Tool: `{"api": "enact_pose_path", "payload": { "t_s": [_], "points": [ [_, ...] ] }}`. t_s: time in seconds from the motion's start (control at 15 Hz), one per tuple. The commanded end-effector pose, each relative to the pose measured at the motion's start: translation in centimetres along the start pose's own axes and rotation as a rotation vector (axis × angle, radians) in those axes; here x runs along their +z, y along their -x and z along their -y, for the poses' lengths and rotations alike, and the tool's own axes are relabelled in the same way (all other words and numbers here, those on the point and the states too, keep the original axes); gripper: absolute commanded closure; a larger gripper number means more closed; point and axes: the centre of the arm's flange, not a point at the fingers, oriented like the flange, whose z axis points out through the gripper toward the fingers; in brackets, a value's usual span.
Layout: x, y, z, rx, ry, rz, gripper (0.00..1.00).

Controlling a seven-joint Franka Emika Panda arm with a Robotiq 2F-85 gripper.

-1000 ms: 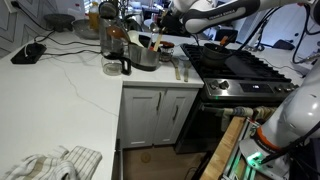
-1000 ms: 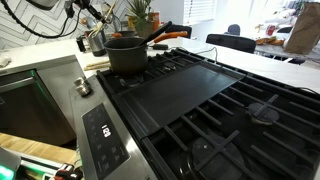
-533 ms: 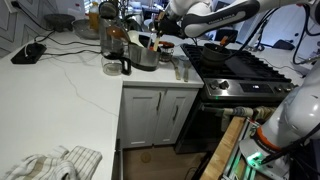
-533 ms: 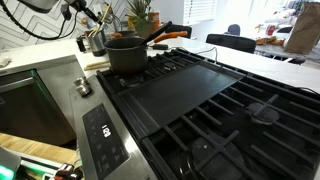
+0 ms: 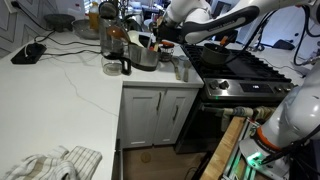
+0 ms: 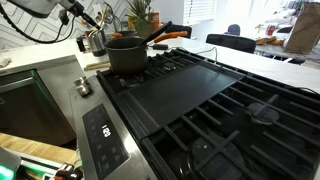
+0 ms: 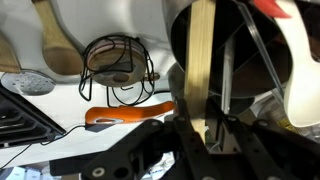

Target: Put the slotted spoon in the silver holder

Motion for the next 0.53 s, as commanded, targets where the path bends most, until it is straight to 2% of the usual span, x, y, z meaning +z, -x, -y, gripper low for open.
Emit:
{"api": "enact_pose_path", "payload": {
  "t_s": [0.0, 0.2, 0.27, 0.33, 0.4, 0.47],
  "points": [
    [-0.2, 2.0, -0.6, -0.01, 0.03, 0.007, 0.94],
    [-0.6, 2.2, -0.5, -0.014, 0.025, 0.012, 0.94],
    [-0.8, 2.2, -0.5, -0.011, 0.019, 0.014, 0.91],
    [-1.2, 2.2, -0.5, -0.013, 0.02, 0.018, 0.52],
    [-1.6, 2.1, -0.6, -0.014, 0.015, 0.022, 0.52],
    [-2.1, 2.0, -0.7, -0.01, 0.011, 0.025, 0.46]
  ]
}}
